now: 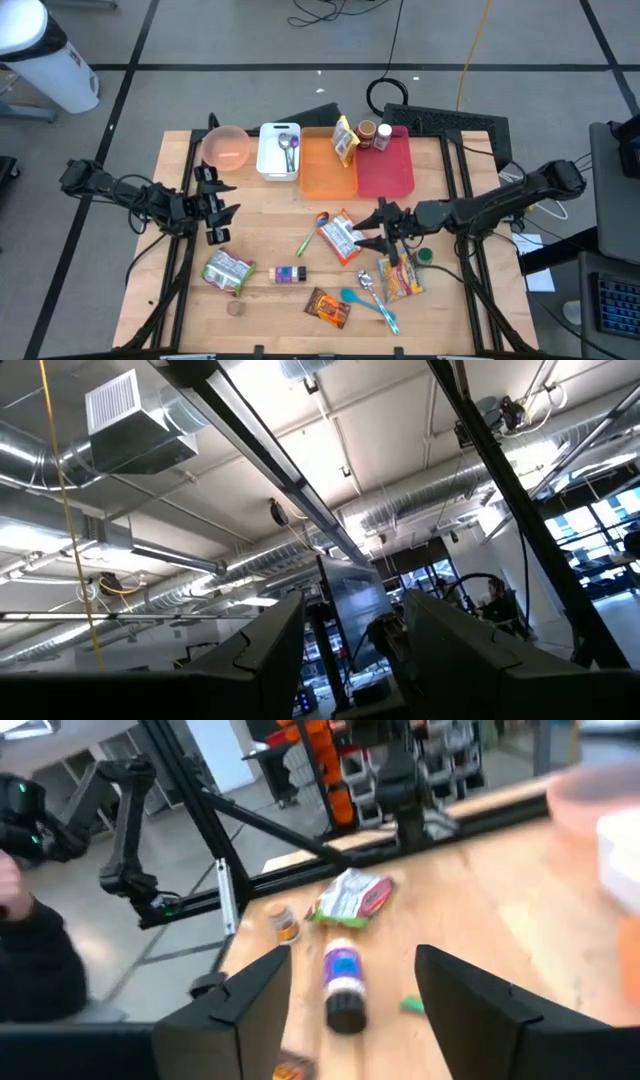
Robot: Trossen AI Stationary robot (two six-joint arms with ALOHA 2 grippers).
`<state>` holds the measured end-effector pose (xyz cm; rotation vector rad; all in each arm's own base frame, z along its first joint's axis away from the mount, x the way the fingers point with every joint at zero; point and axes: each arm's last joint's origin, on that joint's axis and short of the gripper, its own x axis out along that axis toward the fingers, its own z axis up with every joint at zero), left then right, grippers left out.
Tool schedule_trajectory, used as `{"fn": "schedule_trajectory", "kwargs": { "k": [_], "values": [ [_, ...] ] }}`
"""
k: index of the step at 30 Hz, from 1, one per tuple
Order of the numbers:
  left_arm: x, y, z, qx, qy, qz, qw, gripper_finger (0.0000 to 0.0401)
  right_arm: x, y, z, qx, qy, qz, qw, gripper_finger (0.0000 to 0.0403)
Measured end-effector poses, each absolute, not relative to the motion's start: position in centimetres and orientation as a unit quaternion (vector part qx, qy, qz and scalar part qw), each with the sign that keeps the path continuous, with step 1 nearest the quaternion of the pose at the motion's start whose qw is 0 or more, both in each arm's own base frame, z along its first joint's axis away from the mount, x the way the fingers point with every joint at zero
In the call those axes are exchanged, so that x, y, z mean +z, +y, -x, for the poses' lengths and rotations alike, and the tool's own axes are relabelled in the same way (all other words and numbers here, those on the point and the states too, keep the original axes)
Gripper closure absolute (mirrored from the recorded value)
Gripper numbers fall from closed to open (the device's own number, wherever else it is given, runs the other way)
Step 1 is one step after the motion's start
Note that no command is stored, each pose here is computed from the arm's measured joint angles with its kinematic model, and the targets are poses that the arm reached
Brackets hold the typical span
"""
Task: Pick & Place Food Item
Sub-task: Put the green seasoning bottle into the red bin
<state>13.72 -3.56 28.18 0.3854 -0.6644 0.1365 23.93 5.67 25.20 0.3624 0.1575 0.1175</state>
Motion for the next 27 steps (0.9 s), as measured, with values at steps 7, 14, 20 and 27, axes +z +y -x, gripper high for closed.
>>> {"fn": "schedule_trajectory", "kwargs": {
  "k": [7, 14, 20, 27],
  "values": [
    [28.1, -3.6, -13.8, 0.064, -0.322, -0.184, 0.927, 0.0219, 26.4, 5.5, -22.3, 0.087, 0.096, -0.254, 0.959, 0.0162],
    [27.7, -3.0, -14.5, 0.079, -0.305, -0.191, 0.93, 0.0219, 28.0, 5.1, -20.3, 0.11, 0.075, -0.217, 0.967, 0.0161],
    [26.9, -2.0, -15.8, 0.1, -0.272, -0.184, 0.939, 0.0219, 27.4, 4.7, -18.8, 0.102, 0.134, -0.142, 0.975, 0.0163],
    [26.1, -0.4, -17.4, 0.125, -0.248, -0.126, 0.952, 0.0219, 26.8, 4.1, -17.3, 0.05, 0.349, -0.028, 0.935, 0.0165]
  ]
}}
